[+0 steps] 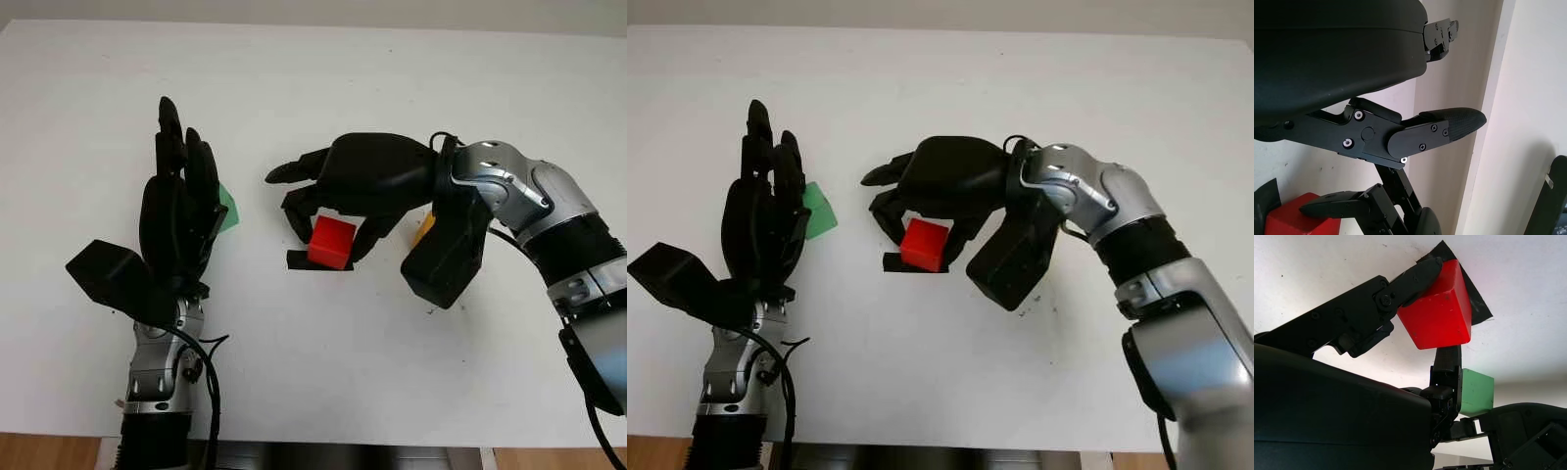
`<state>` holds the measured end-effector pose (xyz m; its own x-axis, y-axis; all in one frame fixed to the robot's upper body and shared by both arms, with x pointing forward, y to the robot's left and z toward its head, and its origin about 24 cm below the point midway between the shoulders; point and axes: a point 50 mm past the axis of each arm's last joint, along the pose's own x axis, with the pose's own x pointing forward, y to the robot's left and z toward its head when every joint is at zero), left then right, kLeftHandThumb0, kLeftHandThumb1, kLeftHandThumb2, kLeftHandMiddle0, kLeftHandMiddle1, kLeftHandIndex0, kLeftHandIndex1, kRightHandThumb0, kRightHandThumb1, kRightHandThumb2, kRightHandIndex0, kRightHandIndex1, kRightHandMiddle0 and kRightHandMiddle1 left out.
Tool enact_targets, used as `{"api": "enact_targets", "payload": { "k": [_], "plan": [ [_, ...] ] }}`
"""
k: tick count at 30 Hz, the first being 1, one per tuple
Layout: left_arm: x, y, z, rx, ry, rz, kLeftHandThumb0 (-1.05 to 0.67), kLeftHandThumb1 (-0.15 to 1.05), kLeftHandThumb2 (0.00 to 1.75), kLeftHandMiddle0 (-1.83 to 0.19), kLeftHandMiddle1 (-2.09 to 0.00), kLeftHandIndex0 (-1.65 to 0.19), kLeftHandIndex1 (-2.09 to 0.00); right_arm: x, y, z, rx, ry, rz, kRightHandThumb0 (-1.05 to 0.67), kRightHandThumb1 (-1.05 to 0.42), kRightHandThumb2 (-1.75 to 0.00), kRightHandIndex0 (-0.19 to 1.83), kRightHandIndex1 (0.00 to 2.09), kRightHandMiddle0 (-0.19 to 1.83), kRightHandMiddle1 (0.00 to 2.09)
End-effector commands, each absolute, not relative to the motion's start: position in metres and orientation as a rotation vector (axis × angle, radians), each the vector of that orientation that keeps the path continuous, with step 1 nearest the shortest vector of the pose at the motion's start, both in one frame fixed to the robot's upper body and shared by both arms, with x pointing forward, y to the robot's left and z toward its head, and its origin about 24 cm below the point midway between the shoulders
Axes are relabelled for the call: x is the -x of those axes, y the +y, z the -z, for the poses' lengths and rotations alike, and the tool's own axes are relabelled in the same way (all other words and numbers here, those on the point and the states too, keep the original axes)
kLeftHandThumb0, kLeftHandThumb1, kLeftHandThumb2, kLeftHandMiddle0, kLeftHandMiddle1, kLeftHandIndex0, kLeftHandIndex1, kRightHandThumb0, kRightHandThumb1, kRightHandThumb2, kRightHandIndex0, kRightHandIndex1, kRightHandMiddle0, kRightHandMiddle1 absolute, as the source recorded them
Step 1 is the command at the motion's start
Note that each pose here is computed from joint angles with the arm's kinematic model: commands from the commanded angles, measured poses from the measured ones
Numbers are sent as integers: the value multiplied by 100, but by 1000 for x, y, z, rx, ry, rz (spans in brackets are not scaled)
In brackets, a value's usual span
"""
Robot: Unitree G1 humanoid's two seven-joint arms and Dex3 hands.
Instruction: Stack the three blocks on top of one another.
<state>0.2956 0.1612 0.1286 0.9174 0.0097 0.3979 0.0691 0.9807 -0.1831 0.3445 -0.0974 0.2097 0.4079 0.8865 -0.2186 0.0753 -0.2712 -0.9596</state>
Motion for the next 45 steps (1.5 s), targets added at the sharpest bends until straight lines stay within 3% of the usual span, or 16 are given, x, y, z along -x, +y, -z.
{"api": "enact_targets", "payload": {
  "k": [1,34,38,40,45],
  "plan": [
    [-294,161,-128,196,-409,29,-65,105,59,19,-2,19,0,-343,-93,-217,1663,-901,-1000,-51,-94,-6,27,5,42,139],
    [-293,160,-126,187,-407,36,-63,105,60,19,-1,19,0,-346,-96,-202,1655,-853,-1021,-54,-94,-6,26,5,42,135],
    [-292,160,-126,186,-408,37,-62,105,62,19,-2,19,0,-346,-97,-201,1657,-843,-1017,-59,-93,-5,24,4,32,113],
    [-292,160,-126,183,-405,36,-63,105,62,19,-1,19,0,-345,-97,-202,1663,-847,-1017,-62,-94,-5,18,4,24,86],
    [-292,160,-126,197,-401,38,-63,105,60,19,0,19,0,-343,-98,-203,1671,-842,-1015,-65,-95,-6,8,2,6,53]
  ]
}}
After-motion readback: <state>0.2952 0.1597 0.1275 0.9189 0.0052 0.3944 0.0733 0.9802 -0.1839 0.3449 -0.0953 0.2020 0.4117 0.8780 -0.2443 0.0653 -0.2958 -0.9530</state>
